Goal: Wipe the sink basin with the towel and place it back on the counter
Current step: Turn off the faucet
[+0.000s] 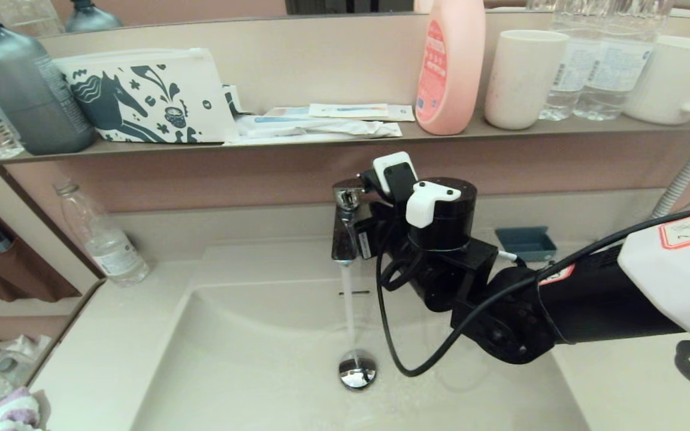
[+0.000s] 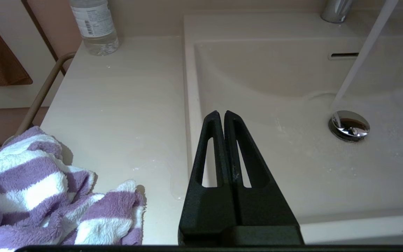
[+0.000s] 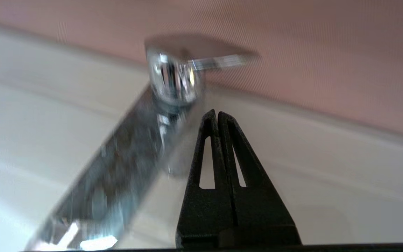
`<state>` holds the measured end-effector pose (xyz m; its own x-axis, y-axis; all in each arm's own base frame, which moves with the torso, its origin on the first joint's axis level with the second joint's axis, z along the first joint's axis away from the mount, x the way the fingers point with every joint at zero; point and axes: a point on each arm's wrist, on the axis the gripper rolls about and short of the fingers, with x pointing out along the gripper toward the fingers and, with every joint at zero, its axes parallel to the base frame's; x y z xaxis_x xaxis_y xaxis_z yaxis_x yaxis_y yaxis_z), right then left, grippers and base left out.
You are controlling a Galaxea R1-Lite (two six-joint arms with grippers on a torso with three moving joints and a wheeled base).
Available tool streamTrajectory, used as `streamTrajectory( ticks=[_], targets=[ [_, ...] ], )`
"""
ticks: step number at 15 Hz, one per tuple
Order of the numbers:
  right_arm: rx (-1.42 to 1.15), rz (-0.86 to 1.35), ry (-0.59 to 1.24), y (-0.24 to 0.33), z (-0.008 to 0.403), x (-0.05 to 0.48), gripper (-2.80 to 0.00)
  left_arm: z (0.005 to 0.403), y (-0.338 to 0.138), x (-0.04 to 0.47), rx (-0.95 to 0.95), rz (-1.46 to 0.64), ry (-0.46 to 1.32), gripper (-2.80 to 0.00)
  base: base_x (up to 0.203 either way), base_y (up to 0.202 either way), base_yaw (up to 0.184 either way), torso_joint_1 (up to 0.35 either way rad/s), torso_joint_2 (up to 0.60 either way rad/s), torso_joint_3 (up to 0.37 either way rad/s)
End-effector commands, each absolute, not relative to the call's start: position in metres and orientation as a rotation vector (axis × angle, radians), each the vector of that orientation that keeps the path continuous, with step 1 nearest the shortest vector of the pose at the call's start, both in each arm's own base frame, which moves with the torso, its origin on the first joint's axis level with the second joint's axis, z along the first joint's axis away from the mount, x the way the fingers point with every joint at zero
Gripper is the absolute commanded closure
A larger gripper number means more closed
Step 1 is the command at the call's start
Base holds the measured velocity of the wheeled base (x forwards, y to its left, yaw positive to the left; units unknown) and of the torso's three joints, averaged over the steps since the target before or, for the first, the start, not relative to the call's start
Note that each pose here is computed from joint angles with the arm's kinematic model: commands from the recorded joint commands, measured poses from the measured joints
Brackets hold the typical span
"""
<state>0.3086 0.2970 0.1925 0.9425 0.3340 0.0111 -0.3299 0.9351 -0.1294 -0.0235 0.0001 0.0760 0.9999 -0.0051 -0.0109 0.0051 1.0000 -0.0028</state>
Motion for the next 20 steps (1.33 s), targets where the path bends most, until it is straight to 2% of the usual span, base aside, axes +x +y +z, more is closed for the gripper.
streamTrajectory(
  ticks=[1, 12, 15, 20],
  targets=[
    [-0.125, 0.338, -0.035, 0.284, 0.202, 0.297, 0.0, 0.076, 0.0, -0.024, -0.003, -0.005, 0.011, 0.0, 0.0, 0.0, 0.0, 0.0, 0.0, 0.0],
    [-0.109, 0.393, -0.057, 0.283, 0.234, 0.284, 0.0, 0.076, 0.0, -0.024, -0.002, -0.005, 0.011, 0.0, 0.0, 0.0, 0.0, 0.0, 0.0, 0.0],
    [-0.07, 0.392, -0.113, 0.29, 0.251, 0.291, 0.0, 0.076, 0.0, -0.024, -0.003, -0.005, 0.011, 0.0, 0.0, 0.0, 0.0, 0.0, 0.0, 0.0],
    [-0.077, 0.389, -0.105, 0.307, 0.25, 0.311, 0.0, 0.076, 0.0, -0.024, -0.002, -0.005, 0.011, 0.0, 0.0, 0.0, 0.0, 0.0, 0.0, 0.0]
  ],
)
